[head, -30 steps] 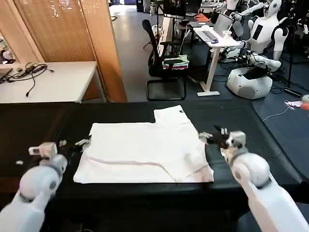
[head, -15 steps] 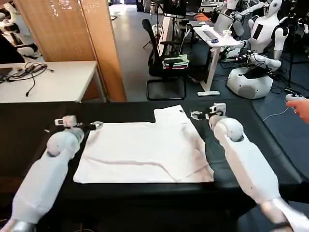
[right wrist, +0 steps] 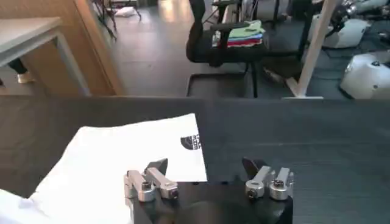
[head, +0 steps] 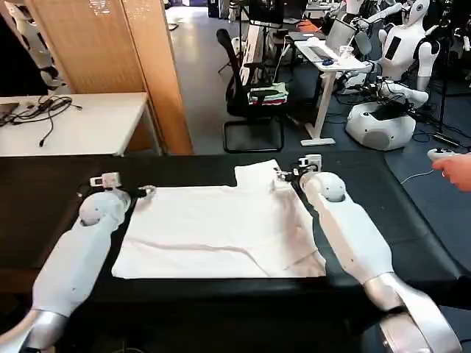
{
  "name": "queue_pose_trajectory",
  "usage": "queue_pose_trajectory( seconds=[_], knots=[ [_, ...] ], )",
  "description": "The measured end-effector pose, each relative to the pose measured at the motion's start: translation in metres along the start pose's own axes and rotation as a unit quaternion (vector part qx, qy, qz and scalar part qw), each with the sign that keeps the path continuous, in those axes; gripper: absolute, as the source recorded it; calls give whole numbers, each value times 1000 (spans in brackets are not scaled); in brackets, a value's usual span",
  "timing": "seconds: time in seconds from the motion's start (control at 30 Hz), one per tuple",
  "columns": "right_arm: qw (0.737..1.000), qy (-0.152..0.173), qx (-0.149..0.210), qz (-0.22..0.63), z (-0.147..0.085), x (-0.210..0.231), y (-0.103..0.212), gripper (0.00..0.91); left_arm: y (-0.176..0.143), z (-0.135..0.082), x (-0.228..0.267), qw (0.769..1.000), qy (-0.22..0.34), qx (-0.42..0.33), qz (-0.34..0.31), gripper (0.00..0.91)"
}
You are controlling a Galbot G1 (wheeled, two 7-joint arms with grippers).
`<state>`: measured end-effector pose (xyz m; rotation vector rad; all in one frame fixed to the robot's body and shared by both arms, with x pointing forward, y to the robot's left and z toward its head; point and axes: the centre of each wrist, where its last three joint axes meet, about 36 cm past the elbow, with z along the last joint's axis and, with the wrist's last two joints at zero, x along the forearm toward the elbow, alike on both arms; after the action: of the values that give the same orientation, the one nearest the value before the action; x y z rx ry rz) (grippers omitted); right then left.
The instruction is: Fold and organize the clothes.
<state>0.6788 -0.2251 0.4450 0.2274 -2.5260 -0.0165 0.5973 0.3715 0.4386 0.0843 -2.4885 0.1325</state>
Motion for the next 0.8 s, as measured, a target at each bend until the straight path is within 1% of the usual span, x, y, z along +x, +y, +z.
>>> queue_pose_trajectory(
  seconds=[0.03,0.07,0.1,0.13,0.17,0.2,0.23,0.27,0.3,0.33,0.37,0.4,0.43,0.47,0.53,0.6,0.8],
  knots=[
    [1000,1,0,0,1,-1,0,770,0,0,0,1000,-1,0,2,868],
    [1000,2,0,0,1,-2,1,731,0,0,0,1000,-1,0,3,692],
    [1000,3,0,0,2,-2,1,634,0,0,0,1000,-2,0,3,653],
    [1000,4,0,0,2,-2,1,546,1,0,-1,1000,-2,0,3,458],
    [1000,6,0,0,3,-3,1,497,1,0,-2,1000,-2,0,2,371],
    [1000,6,0,0,3,-3,1,351,1,0,-2,1000,-2,0,2,215],
    [1000,7,0,0,4,-4,1,283,1,1,-2,1000,-2,-3,1,176],
    [1000,8,0,-1,4,-4,1,185,2,1,-3,1000,-1,-3,1,156],
    [1000,9,0,-1,5,-4,1,156,2,2,-3,1000,-2,-4,0,156],
    [1000,10,-1,0,6,-5,1,88,2,2,-3,1000,-3,-5,0,117],
    [1000,11,-1,0,7,-6,1,78,2,2,-3,1000,-3,-6,0,107],
    [1000,12,-1,1,8,-6,1,68,2,2,-3,1000,-3,-6,0,78],
    [1000,12,-2,1,8,-7,1,59,2,3,-3,1000,-2,-7,0,68],
    [1000,12,-2,2,9,-7,1,59,2,3,-3,1000,-2,-9,0,29],
    [1000,12,-2,0,9,-8,2,29,2,3,-2,1000,-1,-12,0,0],
    [1000,8,-2,0,9,-7,2,0,2,3,-1,1000,1,-17,1,0],
    [1000,-17,1,-3,14,-6,2,0,2,2,1,1000,0,-28,4,0]
  ],
)
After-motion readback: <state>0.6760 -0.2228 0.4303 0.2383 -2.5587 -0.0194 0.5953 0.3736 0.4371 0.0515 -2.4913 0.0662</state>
